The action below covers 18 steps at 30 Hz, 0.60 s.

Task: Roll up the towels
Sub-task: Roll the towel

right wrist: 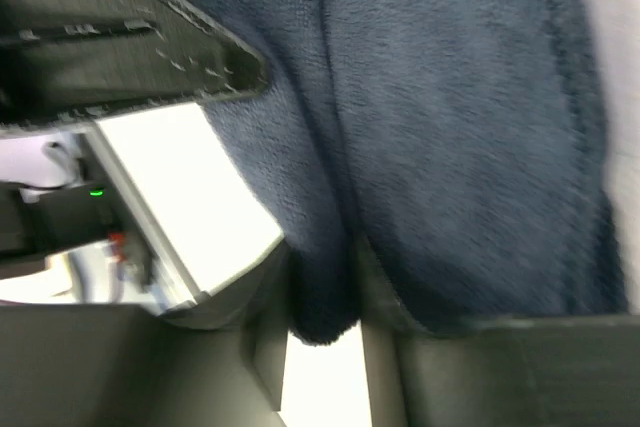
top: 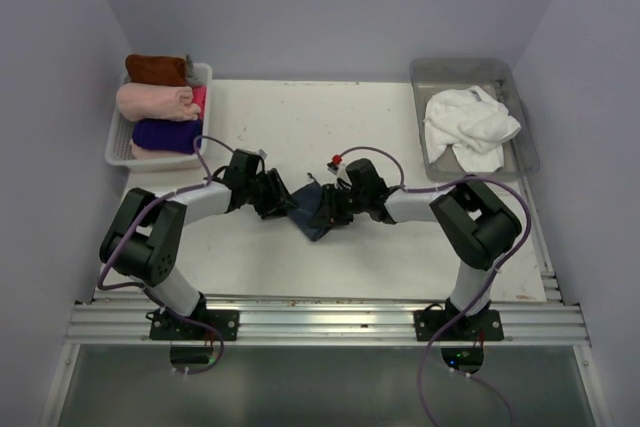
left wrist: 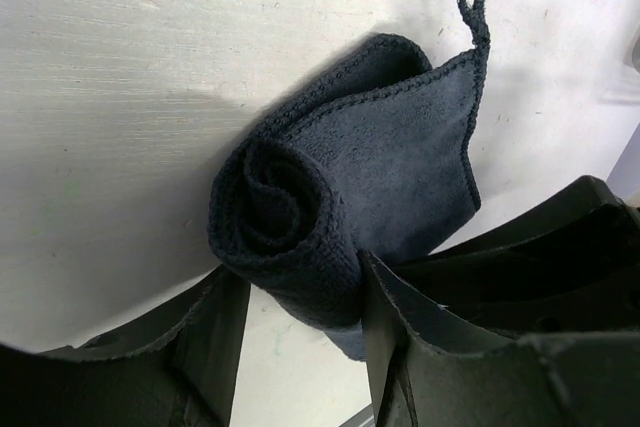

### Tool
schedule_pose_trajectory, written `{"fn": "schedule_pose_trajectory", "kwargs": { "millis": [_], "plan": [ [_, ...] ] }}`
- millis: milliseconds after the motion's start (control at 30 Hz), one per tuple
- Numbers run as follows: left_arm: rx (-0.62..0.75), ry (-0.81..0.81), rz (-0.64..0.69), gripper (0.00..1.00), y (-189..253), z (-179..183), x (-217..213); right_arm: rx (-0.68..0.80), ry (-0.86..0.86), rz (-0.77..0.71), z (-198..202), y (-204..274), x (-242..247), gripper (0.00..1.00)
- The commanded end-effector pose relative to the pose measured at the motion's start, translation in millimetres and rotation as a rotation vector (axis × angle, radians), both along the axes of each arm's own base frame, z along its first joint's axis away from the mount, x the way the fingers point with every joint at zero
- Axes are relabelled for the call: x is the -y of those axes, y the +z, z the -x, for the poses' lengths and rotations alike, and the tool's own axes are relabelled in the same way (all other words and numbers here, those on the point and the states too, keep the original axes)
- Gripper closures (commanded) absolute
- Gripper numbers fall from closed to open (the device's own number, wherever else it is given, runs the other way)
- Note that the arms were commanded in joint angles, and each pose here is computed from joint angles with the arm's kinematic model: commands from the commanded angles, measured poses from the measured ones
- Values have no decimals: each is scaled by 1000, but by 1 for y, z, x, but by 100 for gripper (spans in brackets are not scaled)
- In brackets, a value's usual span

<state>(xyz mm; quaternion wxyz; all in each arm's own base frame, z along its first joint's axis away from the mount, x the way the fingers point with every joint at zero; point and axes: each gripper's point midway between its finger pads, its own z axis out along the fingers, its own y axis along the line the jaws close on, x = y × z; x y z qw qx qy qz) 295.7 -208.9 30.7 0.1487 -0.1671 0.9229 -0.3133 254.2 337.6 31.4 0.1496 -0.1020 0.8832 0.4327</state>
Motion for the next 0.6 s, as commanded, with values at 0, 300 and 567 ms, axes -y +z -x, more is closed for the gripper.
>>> {"fn": "schedule_pose_trajectory", "kwargs": {
  "millis": [0, 300, 567],
  "plan": [
    [30, 4, -14, 50, 11, -12, 2, 75, -43, 121, -6, 7, 21, 63],
    [28, 11, -57, 50, 18, -13, -1, 495, -41, 444, -1, 67, 24, 37],
    [17, 1, -62, 50, 14, -15, 3, 808, 37, 701, 6, 86, -2, 38]
  ]
}}
